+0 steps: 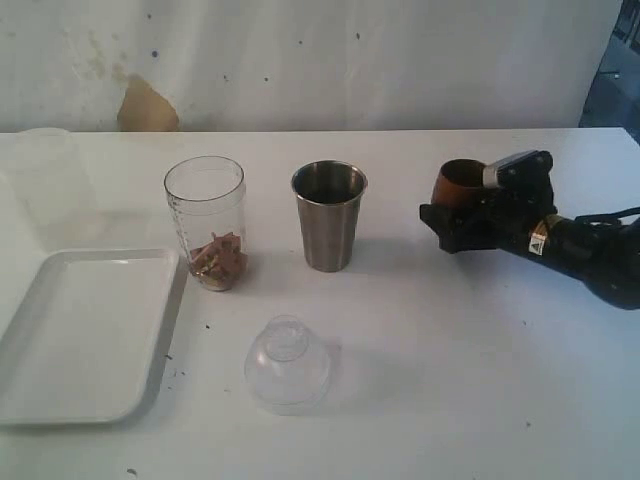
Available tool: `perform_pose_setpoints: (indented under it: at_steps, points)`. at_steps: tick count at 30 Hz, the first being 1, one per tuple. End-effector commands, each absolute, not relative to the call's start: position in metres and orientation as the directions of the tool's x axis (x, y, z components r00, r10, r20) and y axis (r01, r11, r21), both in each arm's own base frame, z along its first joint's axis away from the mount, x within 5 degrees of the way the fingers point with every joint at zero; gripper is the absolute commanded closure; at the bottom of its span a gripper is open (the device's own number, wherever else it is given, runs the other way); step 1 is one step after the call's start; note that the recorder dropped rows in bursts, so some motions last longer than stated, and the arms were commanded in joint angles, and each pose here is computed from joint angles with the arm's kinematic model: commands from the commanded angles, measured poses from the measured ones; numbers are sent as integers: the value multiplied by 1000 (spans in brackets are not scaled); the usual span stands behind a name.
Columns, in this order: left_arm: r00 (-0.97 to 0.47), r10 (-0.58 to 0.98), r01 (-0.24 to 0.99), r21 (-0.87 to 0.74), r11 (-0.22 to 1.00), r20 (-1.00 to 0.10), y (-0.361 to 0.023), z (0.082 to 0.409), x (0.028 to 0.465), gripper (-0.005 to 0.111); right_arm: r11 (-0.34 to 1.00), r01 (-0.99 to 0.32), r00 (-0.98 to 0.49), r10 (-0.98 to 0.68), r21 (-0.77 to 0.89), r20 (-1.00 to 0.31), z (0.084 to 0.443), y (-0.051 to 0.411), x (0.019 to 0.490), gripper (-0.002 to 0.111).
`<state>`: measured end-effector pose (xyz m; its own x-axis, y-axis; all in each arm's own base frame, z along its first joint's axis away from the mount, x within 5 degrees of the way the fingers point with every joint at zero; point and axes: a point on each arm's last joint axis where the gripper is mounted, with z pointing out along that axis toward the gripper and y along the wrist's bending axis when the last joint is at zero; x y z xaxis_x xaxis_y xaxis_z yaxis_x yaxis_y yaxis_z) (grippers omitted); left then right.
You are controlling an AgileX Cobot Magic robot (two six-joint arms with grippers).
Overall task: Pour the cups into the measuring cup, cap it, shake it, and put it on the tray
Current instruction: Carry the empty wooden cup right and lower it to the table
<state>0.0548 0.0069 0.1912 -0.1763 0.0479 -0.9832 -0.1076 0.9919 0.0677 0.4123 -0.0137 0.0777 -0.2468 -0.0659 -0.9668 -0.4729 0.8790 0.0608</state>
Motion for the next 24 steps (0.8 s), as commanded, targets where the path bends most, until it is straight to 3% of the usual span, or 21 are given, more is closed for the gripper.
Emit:
perform_pose_setpoints:
  at_steps: [1, 8, 11, 13, 19, 21, 24]
  points:
    - [-167, 53, -108, 72, 992, -985, 7, 191, 55, 107, 862, -498, -221, -15, 99, -975, 68, -7, 411, 108]
    - [-167, 53, -108, 72, 992, -985, 7, 191, 55, 107, 826, -555, -229, -38, 98, -973, 58, 19, 411, 107]
    - [-167, 53, -108, 72, 992, -985, 7, 191, 55, 107, 823, -560, -226, -42, 94, -973, 58, 21, 411, 98]
    - [-167, 53, -108, 72, 992, -985, 7, 191, 55, 107, 826, -557, -234, -49, 93, -971, 57, 21, 411, 86]
    - [-167, 53, -108, 72, 992, -985, 7, 191, 55, 107, 828, -556, -221, -64, 72, -973, 59, 20, 414, 31]
    - [-167, 53, -108, 72, 992, -985, 7, 191, 55, 107, 829, -554, -220, -61, 73, -974, 60, 20, 415, 24]
    - [-167, 53, -108, 72, 992, -985, 7, 191, 55, 107, 830, -554, -213, -62, 68, -975, 61, 20, 417, 23]
